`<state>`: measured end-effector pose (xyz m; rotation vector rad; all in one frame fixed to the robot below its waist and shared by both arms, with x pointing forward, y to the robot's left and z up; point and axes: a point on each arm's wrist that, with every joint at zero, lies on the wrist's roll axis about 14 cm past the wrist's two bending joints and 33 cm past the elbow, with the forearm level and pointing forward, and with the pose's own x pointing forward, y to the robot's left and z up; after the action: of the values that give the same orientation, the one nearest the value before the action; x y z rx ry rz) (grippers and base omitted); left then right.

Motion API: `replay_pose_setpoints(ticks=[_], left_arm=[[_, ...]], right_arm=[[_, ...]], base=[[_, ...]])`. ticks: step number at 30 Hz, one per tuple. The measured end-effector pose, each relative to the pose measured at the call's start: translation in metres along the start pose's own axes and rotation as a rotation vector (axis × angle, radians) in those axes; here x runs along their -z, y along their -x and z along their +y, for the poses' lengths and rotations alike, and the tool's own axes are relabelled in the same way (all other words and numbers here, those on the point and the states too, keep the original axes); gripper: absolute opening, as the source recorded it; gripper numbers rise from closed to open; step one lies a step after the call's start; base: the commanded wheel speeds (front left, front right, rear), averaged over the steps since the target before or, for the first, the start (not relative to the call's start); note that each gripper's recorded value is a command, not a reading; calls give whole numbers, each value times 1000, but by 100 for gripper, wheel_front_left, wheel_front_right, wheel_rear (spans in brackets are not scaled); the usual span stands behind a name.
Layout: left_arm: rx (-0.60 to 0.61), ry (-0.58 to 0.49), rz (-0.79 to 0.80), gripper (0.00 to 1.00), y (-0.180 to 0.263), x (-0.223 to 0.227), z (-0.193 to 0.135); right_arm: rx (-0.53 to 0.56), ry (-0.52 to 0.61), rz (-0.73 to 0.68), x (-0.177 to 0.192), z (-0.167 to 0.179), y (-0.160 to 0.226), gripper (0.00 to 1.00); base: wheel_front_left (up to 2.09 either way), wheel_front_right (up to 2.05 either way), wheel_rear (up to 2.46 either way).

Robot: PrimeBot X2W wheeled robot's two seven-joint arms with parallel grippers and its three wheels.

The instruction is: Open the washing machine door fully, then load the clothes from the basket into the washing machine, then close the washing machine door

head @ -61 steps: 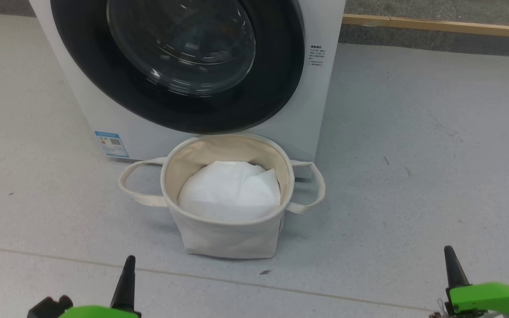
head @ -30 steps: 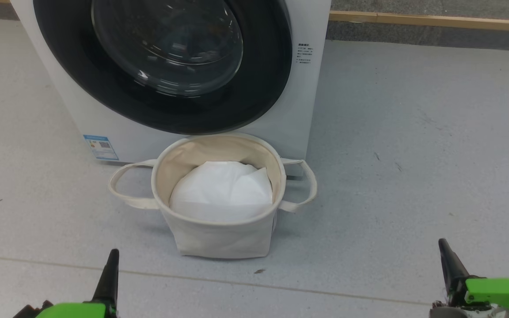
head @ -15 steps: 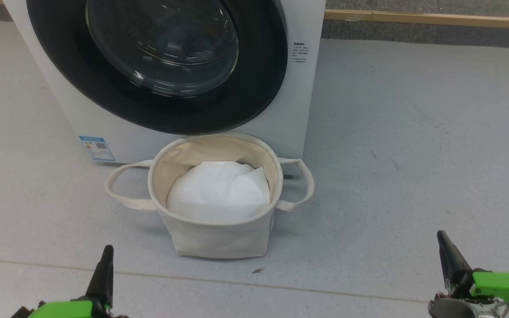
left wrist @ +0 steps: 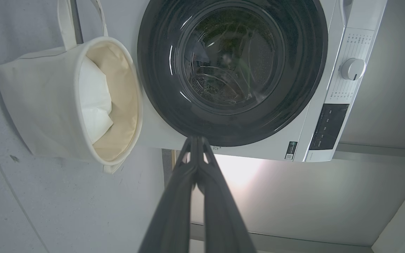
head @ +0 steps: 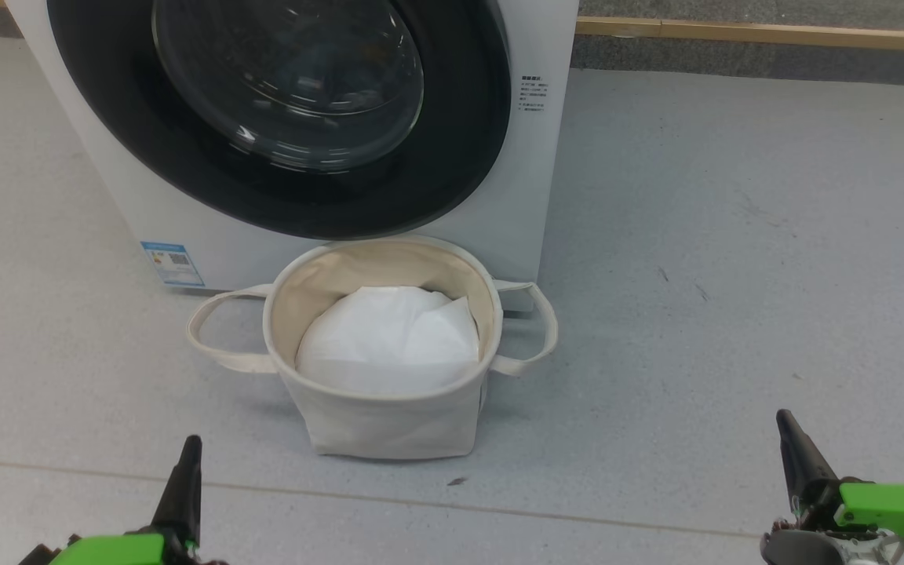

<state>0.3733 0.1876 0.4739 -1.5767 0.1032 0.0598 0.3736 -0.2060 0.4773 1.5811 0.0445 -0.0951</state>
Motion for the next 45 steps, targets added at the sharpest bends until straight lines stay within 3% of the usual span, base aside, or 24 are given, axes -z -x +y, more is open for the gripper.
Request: replay_pose_setpoints(ticks=[45], left_arm=[[11,5,-2,0,-2,-1,-4]], right_arm=[[0,0,0,0,0,0,0]], base=[[0,0,0]])
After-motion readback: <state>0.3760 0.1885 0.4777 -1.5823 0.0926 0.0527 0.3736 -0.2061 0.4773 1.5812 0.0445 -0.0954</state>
